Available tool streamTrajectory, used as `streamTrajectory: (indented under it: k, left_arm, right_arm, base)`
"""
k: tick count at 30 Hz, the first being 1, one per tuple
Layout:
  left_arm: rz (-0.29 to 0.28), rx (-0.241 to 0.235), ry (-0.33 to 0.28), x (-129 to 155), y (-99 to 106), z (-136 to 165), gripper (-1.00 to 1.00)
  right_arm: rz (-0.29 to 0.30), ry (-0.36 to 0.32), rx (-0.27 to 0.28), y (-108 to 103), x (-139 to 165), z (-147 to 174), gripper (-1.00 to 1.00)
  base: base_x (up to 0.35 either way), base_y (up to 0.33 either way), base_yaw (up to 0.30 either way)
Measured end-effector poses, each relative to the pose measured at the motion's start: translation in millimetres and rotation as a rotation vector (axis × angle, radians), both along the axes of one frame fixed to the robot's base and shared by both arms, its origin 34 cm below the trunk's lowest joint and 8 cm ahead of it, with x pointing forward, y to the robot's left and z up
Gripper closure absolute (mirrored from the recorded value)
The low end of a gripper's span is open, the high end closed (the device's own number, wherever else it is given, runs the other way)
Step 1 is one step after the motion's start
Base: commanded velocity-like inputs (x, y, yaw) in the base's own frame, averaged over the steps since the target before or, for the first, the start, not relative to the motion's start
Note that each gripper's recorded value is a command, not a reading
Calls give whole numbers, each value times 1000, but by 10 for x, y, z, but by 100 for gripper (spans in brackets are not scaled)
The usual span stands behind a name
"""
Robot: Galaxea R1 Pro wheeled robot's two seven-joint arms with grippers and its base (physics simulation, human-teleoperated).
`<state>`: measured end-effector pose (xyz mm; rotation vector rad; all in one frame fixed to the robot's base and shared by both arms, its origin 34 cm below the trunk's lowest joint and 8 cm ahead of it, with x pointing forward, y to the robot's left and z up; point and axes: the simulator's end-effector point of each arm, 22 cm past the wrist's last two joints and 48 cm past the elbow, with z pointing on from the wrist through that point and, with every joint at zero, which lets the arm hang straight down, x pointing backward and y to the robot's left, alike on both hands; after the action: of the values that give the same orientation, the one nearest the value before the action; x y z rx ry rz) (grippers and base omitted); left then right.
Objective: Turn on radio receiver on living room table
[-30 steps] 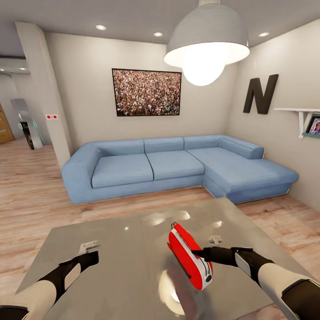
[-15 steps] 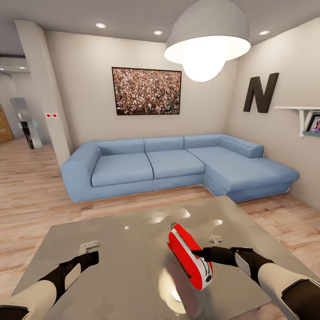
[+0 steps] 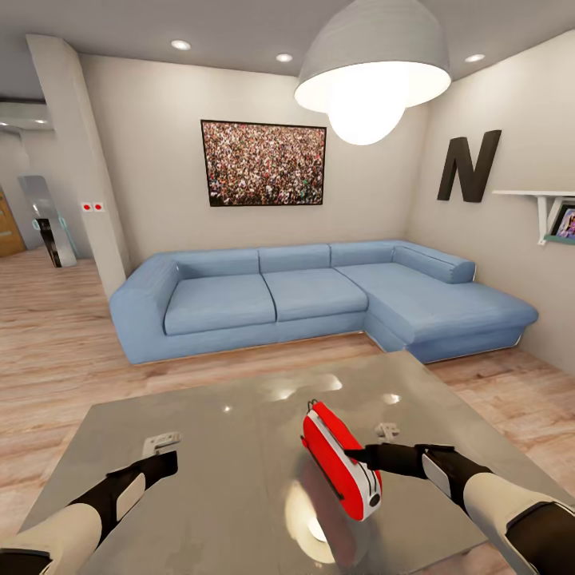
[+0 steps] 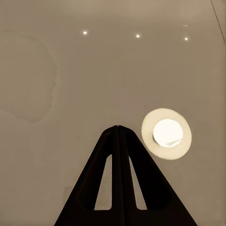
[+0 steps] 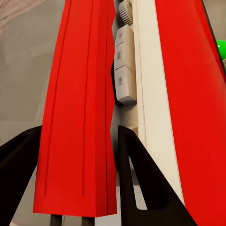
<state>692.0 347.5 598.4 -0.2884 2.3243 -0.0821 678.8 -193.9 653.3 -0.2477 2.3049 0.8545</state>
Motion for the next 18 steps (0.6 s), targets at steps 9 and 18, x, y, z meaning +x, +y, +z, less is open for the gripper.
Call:
streamTrajectory:
  k: [9, 18]
  left_arm:
    - [0, 0, 0, 0, 0, 0, 100]
    - [0, 0, 0, -9, 0, -76, 100]
  right_arm:
    - [1, 1, -2, 0, -5, -5, 100]
    - [4, 1, -5, -1, -17, -85, 100]
  base:
    - [0, 0, 0]
    - [0, 0, 0]
